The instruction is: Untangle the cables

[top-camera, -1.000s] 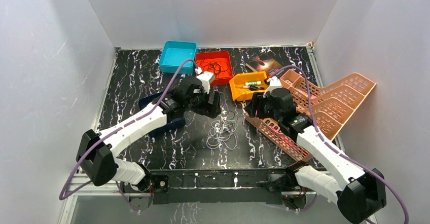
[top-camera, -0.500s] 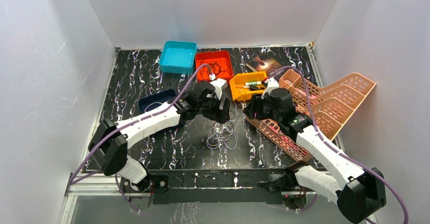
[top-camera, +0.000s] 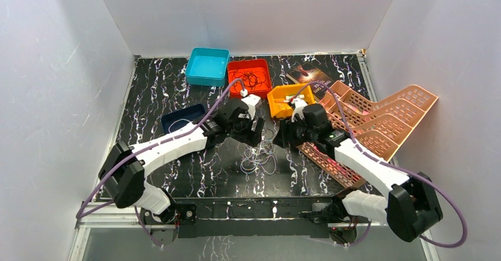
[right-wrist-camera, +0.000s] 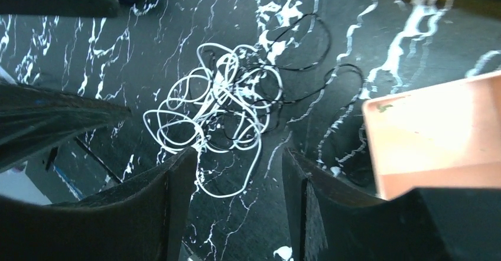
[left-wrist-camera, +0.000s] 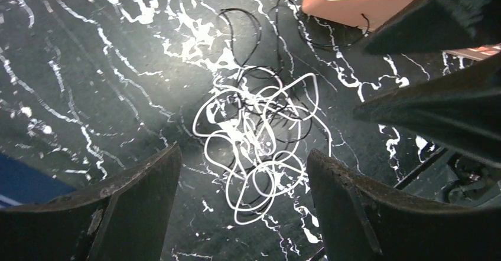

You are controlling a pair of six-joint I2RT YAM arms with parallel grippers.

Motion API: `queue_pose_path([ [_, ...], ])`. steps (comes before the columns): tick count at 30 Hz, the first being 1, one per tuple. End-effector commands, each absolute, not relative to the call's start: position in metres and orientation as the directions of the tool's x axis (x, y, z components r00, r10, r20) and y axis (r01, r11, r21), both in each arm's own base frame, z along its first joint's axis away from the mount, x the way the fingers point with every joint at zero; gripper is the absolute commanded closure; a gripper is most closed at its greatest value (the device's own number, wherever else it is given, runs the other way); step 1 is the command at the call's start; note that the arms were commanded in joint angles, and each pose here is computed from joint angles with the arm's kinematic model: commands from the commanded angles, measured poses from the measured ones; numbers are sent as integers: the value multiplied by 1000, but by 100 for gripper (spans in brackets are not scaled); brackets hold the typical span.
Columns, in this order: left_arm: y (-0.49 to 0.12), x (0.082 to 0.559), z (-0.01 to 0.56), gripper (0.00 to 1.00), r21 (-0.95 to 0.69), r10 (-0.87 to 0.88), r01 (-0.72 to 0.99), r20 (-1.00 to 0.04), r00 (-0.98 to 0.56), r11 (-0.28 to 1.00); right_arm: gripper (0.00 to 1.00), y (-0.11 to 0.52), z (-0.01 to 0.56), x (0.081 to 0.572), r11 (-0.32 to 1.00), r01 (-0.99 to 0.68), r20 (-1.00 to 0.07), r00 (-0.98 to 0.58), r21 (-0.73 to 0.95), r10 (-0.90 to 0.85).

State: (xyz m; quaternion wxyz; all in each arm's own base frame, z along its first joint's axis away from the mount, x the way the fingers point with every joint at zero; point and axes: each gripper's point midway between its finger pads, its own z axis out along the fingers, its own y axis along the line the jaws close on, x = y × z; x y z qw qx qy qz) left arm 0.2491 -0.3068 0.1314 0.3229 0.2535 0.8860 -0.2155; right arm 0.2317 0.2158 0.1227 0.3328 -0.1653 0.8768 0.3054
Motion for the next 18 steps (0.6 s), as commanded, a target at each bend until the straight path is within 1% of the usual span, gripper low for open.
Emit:
queue_pose_path([
  [1,-286,252,153,23,-170,264,545,-733,-627,821,36,246,123,228,689,-589,-706,-690,423,-156],
  [7,-267,253,176,22,-142,222,511,-780,-585,848,39,246,104,241,747,-545,-694,-702,380,-160],
  [10,-263,251,179,22,-138,216,505,-786,-580,852,43,246,101,247,757,-543,-696,-698,364,-166],
  [15,-261,249,181,22,-137,219,507,-785,-580,851,53,250,93,247,750,-547,-685,-707,373,-175],
  [18,-262,247,183,21,-142,225,520,-784,-578,842,55,254,90,247,735,-554,-685,-709,391,-170],
])
